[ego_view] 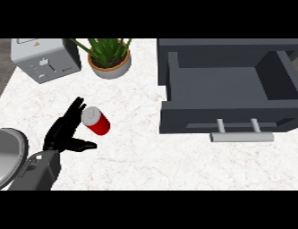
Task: Pick up the can, place it into the drawer and close the drawer
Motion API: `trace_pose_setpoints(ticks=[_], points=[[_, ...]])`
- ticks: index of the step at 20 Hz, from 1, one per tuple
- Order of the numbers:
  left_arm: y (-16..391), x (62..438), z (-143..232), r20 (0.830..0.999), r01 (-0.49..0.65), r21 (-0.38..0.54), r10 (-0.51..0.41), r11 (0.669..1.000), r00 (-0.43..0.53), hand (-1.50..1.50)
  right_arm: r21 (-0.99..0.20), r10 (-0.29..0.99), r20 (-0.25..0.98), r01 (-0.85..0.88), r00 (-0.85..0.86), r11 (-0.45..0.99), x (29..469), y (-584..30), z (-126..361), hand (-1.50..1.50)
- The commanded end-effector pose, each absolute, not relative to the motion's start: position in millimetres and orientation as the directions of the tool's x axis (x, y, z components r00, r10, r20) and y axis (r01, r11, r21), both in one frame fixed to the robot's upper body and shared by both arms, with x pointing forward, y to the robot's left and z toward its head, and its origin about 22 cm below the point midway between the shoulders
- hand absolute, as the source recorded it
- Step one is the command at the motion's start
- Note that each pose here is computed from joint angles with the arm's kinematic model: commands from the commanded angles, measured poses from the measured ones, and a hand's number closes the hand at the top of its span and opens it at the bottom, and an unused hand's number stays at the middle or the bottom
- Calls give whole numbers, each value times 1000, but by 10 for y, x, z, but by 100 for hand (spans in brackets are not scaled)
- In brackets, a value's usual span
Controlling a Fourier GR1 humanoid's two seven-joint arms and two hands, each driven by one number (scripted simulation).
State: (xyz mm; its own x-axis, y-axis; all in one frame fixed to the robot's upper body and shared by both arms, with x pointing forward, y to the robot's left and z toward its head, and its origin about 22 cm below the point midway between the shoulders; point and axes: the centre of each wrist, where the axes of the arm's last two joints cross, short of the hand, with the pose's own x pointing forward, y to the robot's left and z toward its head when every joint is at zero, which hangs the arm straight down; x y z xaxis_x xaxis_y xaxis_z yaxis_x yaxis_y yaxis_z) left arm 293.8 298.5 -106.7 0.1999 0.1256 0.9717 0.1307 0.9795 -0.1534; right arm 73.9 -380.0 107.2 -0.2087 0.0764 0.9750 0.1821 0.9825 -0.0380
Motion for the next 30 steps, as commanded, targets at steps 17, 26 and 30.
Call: trace_pose_setpoints(ticks=[17,26,30], points=[[2678,3248,-1029,935,257,-334,282,907,216,150,-21,54,979,168,-199,986,669,-3747,1037,-150],[2531,3372,-804,930,254,-367,354,895,98,150,-14,53,979,190,-199,982,676,-3668,1122,-150],[2539,3312,-867,932,-42,-363,363,931,-16,150,-12,56,976,202,-212,979,563,-3692,1148,-150]])
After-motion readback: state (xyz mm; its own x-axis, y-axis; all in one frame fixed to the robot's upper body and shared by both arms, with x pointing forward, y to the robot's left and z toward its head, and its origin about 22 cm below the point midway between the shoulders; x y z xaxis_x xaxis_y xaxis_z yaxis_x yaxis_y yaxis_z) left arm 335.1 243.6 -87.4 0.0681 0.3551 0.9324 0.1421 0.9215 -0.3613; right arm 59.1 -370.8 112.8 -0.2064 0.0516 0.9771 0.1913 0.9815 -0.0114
